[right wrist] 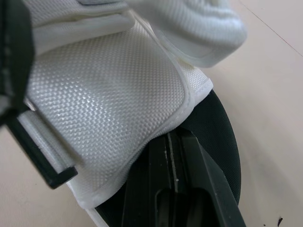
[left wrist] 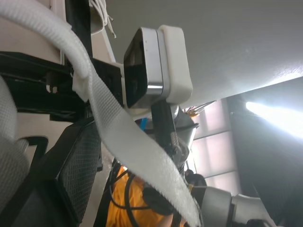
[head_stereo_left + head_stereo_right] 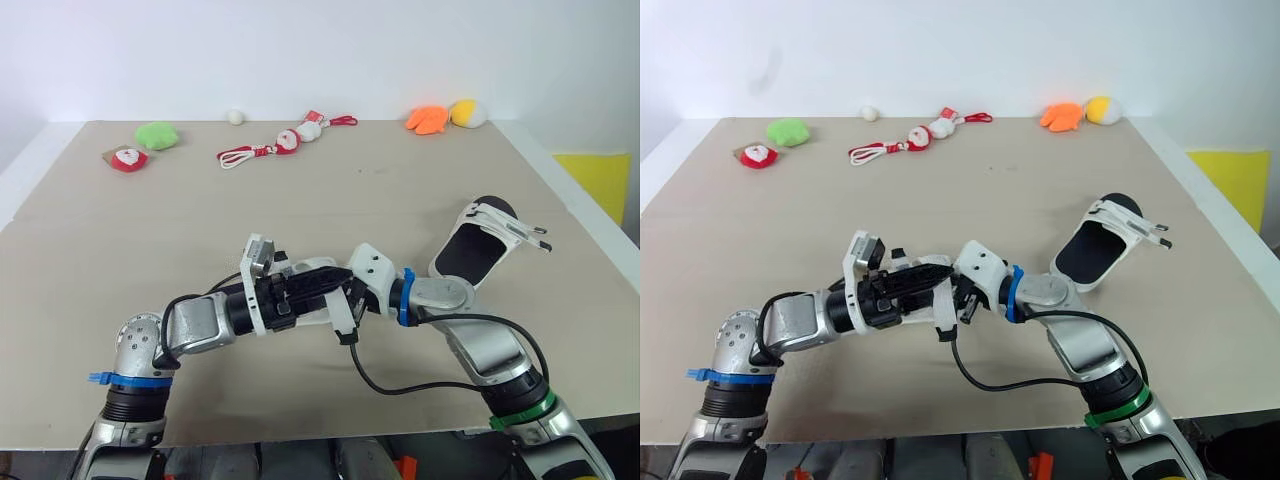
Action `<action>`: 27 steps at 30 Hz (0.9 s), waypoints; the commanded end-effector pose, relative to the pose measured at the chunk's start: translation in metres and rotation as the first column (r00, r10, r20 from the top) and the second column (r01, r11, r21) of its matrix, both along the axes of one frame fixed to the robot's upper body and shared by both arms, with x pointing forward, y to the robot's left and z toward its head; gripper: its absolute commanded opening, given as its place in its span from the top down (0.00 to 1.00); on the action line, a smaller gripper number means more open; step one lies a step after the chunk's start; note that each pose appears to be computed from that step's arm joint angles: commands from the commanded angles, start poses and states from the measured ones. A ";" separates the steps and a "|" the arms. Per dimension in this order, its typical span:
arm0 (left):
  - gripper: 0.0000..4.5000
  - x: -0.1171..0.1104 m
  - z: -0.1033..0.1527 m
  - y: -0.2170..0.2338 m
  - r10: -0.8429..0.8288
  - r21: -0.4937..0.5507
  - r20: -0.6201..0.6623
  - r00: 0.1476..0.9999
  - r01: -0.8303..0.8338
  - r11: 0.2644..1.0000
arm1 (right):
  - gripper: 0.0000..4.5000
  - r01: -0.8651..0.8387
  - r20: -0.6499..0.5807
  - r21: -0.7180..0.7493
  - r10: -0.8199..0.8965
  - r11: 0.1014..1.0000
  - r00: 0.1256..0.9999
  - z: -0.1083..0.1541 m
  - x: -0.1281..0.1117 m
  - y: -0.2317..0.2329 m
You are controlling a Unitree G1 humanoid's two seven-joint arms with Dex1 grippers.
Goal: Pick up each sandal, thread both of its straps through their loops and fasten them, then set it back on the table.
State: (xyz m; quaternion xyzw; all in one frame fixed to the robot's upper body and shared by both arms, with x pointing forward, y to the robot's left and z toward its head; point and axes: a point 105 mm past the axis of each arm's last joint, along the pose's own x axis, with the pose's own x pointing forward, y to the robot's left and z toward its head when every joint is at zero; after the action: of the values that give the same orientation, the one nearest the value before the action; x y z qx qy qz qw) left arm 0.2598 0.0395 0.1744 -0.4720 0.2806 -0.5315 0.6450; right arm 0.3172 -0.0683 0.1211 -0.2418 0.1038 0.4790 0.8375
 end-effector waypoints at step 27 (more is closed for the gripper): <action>0.97 0.029 0.045 0.035 0.054 0.150 0.324 0.944 -0.108 0.983 | 1.00 -0.010 -0.032 -0.012 0.010 1.000 0.999 -0.010 -0.002 0.007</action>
State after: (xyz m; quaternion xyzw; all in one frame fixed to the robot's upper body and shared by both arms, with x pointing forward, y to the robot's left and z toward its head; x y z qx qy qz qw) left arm 0.2840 0.0726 0.2083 -0.3453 0.2283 -0.5460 0.7284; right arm 0.3166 -0.0631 0.1235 -0.2386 0.0962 0.4847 0.8360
